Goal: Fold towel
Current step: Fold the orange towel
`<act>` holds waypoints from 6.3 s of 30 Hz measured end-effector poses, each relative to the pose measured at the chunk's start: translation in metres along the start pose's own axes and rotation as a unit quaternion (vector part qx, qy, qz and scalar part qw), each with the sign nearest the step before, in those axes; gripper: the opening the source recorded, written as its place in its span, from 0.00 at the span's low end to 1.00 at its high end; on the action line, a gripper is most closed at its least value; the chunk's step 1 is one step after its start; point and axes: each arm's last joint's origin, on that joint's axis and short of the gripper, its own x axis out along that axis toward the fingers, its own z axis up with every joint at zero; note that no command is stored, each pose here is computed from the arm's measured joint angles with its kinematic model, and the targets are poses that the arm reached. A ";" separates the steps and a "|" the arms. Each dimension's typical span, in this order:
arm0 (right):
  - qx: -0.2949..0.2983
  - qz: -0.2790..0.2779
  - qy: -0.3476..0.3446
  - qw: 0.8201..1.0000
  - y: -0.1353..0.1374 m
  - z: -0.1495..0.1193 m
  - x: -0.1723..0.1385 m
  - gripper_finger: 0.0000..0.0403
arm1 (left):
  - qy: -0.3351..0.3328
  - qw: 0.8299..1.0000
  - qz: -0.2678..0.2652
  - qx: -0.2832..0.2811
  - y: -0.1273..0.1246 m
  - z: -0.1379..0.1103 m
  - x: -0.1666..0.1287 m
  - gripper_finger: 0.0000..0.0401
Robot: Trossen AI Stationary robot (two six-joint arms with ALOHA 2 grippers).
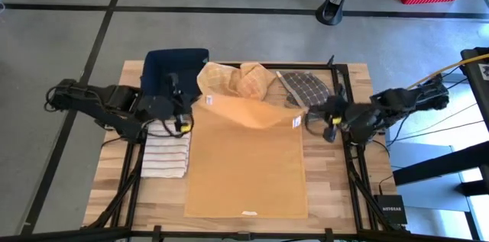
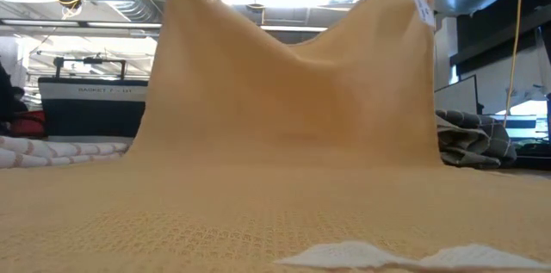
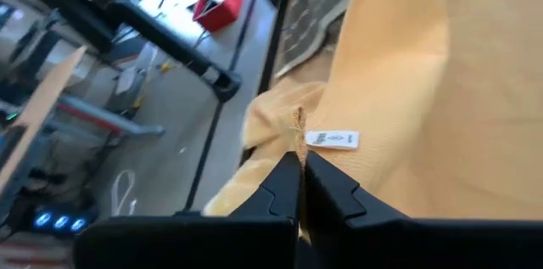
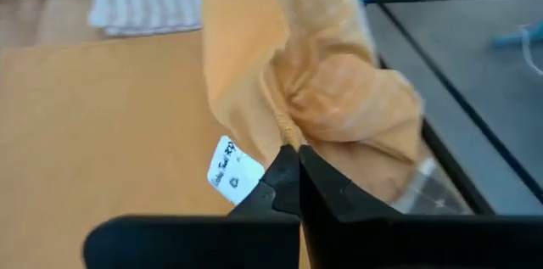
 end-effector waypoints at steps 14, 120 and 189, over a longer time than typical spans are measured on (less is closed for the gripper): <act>-0.007 0.080 0.084 0.993 0.089 -0.032 0.003 0.00 | 0.044 0.992 -0.107 -0.043 -0.074 -0.012 -0.035 0.00; 0.038 0.237 0.315 0.918 0.272 -0.148 0.058 0.35 | 0.193 0.904 -0.369 -0.099 -0.301 -0.074 -0.055 0.13; -0.110 0.133 0.341 0.924 0.249 -0.155 0.125 0.38 | 0.355 0.830 -0.419 -0.095 -0.315 -0.076 -0.001 0.30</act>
